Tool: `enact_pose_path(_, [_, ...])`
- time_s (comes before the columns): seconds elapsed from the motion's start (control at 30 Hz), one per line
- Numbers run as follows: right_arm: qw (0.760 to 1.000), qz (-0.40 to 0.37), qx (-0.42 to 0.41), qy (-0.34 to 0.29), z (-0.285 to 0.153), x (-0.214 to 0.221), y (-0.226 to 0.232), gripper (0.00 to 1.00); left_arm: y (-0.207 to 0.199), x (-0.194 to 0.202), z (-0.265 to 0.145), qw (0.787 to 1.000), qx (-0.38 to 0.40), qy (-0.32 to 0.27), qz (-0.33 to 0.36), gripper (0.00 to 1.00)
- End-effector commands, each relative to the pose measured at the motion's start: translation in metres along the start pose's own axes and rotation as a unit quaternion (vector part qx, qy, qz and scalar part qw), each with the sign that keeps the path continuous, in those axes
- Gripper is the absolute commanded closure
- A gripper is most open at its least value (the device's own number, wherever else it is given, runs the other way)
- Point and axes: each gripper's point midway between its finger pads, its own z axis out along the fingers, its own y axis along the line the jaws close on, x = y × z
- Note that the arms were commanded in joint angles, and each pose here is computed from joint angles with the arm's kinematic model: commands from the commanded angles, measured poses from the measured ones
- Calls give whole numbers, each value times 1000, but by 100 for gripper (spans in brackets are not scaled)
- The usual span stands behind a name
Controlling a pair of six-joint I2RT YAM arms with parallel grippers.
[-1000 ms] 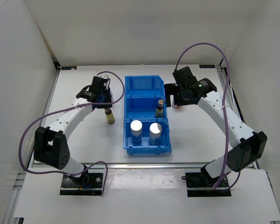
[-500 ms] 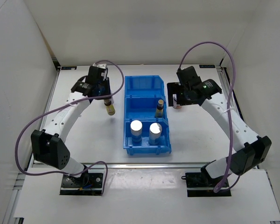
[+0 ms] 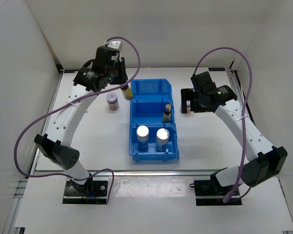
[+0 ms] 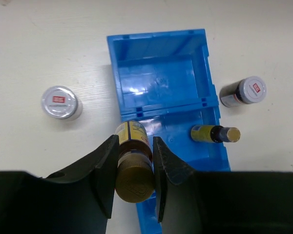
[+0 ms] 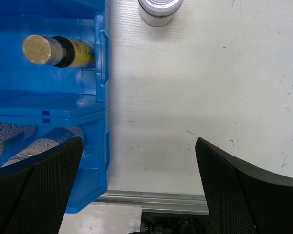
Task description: Organize the condiment bottles
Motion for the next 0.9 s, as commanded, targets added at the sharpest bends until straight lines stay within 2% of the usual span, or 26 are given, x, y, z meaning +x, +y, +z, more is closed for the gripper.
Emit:
enact_pose_path(0.0, [1000,1,4,-13,-9,0,-10,1,-27,16,17,999,25,32,6,89])
enact_pose_path(0.2, [1000,7,9,-13,-12,1,-22,1,-61,48,52,996,38,71,25,89])
enact_pose_path(0.37, [1000,14,12,-11,-12,2,-30,1,-76,70,65,995,40,89,38,89])
enact_pose_path(0.73, [999,29,11,-4,-10,7,-35,1,-62,126,100,990,7,132,44,89])
enact_pose_path(0.87, [999,29,11,-4,-10,7,-35,1,-57,135,109,991,-4,130,46,89])
